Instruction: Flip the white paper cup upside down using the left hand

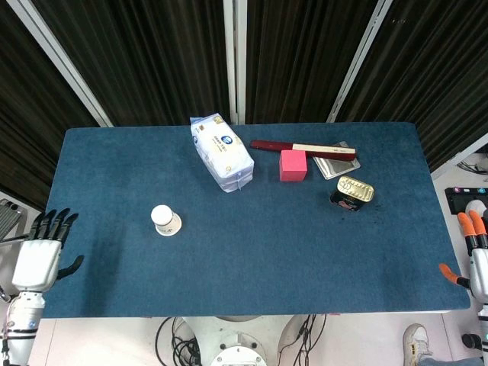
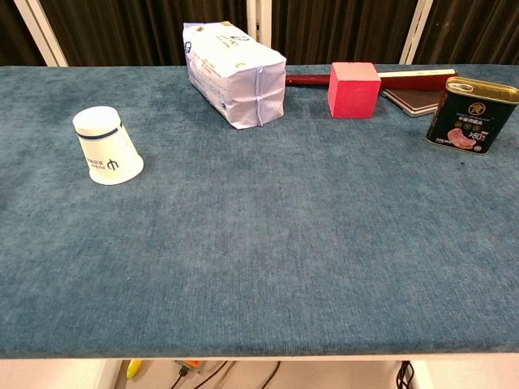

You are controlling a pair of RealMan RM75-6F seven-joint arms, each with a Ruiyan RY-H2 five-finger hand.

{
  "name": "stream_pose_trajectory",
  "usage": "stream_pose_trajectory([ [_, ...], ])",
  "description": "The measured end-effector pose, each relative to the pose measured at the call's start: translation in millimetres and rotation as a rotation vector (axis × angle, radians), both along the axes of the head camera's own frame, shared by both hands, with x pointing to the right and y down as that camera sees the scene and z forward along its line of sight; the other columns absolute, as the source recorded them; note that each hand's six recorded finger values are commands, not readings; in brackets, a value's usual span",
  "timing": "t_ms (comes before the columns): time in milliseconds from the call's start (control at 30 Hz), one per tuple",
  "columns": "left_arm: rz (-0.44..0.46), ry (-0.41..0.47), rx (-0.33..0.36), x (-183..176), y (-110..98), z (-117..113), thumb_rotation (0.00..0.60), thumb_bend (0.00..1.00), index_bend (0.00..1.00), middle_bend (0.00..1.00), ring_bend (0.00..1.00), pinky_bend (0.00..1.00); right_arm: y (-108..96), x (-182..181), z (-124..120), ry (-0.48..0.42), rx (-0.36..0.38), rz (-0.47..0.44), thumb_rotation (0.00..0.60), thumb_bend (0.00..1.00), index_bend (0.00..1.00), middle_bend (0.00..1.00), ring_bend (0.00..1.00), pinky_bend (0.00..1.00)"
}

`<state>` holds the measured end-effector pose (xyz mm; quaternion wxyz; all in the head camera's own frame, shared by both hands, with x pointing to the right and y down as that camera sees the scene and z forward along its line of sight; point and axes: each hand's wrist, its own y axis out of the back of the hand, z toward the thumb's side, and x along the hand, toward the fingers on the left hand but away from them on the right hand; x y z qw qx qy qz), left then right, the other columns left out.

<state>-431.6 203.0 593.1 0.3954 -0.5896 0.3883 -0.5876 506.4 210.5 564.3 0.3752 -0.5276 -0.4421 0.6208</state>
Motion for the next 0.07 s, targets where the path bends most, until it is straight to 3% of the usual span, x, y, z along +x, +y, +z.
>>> stream_pose_trajectory([
  [67,-0.027,-0.011,0.003,-9.4,7.6,-2.7,0.600,0.23,0.10,0.04,0.00,0.00,-0.6,-1.4,0.3,0.001,0.000,-0.003,0.600,0.06,0.00,0.00,0.00,0.00],
])
